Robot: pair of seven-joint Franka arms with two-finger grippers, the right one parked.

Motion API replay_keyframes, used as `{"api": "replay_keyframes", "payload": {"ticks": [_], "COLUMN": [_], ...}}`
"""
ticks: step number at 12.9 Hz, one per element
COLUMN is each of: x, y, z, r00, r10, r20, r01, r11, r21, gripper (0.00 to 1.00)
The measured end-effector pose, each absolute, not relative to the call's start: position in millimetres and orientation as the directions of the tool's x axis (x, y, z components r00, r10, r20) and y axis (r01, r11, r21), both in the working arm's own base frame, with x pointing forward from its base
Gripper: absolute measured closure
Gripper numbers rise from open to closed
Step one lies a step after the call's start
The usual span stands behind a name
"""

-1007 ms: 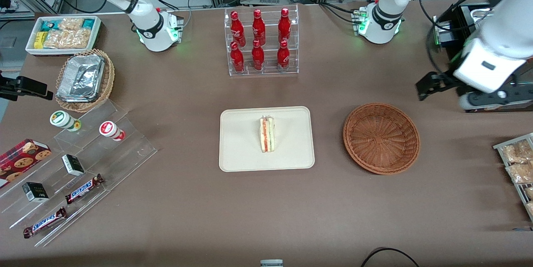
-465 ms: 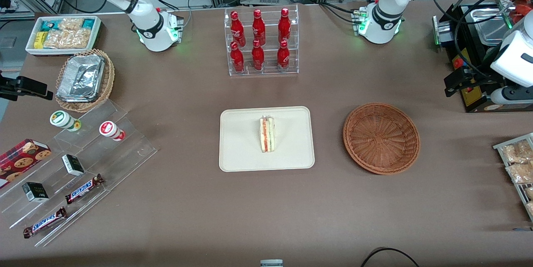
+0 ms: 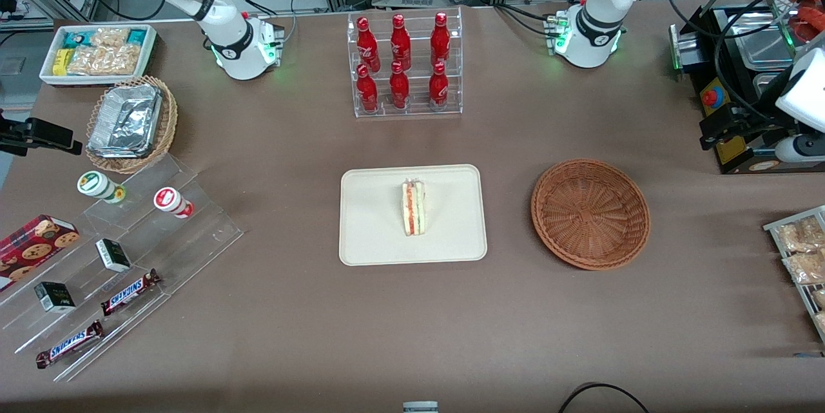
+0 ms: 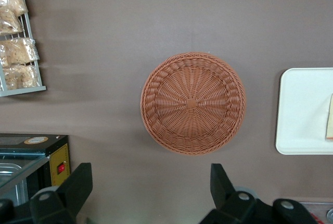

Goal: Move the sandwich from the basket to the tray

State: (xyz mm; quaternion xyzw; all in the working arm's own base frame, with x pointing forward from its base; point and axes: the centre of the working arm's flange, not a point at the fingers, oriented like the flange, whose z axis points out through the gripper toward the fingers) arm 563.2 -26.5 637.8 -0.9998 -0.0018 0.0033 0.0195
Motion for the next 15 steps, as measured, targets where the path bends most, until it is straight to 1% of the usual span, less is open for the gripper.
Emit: {"api": "replay_keyframes", "payload": {"ticks": [2, 5, 12, 15], "x": [563, 560, 542, 541], "y": [-19, -18, -17, -17], "z": [637, 642, 660, 661], "r00": [1.0, 1.0, 1.0, 1.0], "r10": [-0.013, -0.019, -0.019, -0.021], "r20": [-0.014, -0.007, 0.006, 0.007], "r01": [-0.013, -0.019, -0.02, -0.021], "r11": [-1.0, -1.0, -1.0, -1.0], "r21": [-0.016, 0.018, 0.021, 0.021], "gripper": [0.0, 0.0, 0.0, 0.0]}}
